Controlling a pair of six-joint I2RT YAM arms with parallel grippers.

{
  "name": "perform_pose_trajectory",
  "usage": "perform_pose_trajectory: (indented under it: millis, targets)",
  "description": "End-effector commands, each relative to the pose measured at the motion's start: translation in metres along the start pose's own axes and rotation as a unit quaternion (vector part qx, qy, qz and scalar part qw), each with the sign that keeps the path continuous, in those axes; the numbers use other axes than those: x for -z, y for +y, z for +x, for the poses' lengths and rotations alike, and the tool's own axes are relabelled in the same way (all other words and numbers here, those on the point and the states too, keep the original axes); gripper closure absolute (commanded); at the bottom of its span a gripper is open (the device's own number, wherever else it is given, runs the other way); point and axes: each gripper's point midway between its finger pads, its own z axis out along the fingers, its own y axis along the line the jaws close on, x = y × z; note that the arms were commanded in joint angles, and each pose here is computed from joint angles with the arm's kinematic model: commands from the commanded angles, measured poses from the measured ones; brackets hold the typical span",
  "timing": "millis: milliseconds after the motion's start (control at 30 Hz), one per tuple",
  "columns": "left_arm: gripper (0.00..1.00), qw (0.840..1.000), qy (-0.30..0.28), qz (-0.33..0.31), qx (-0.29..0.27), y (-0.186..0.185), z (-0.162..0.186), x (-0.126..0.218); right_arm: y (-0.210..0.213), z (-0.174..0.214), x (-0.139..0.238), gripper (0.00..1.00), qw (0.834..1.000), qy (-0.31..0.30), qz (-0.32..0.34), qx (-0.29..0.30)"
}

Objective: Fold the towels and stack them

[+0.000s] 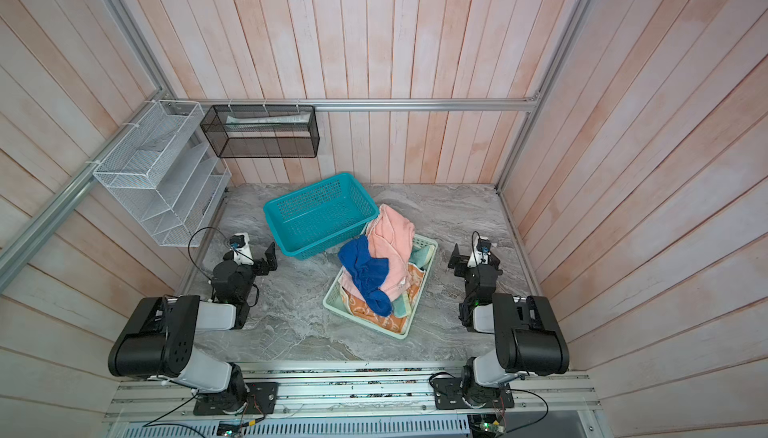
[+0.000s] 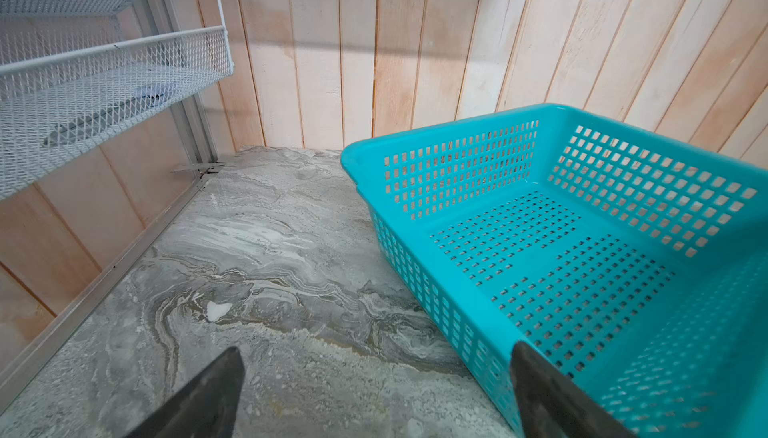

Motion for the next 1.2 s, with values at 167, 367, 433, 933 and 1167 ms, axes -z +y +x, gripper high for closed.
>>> perform_pose_trajectory:
  millis: [167, 367, 433, 933, 1167]
  targets:
    - [0.00, 1.000, 0.000, 0.004, -0.006, -0.002, 0.003, 0.002, 0.002, -0.001, 0.001, 0.02, 1.000, -0.005, -0.005, 0.000]
    - [0.00, 1.000, 0.001, 0.004, -0.006, -0.002, 0.003, 0.002, 0.002, -0.001, 0.001, 0.02, 1.000, -0.005, -0.005, 0.000]
    - [0.00, 1.000, 0.002, 0.004, -0.006, -0.002, 0.004, 0.002, 0.001, -0.001, 0.001, 0.02, 1.000, -0.005, -0.004, 0.000]
    - [0.00, 1.000, 0.001, 0.004, -0.006, -0.002, 0.003, 0.002, 0.011, -0.017, -0.010, 0.03, 0.999, 0.033, -0.017, -0.004]
    - [0.00, 1.000, -0.017, -0.003, -0.005, -0.001, -0.011, 0.010, 0.078, -0.030, -0.012, 0.20, 0.985, 0.168, -0.039, -0.019]
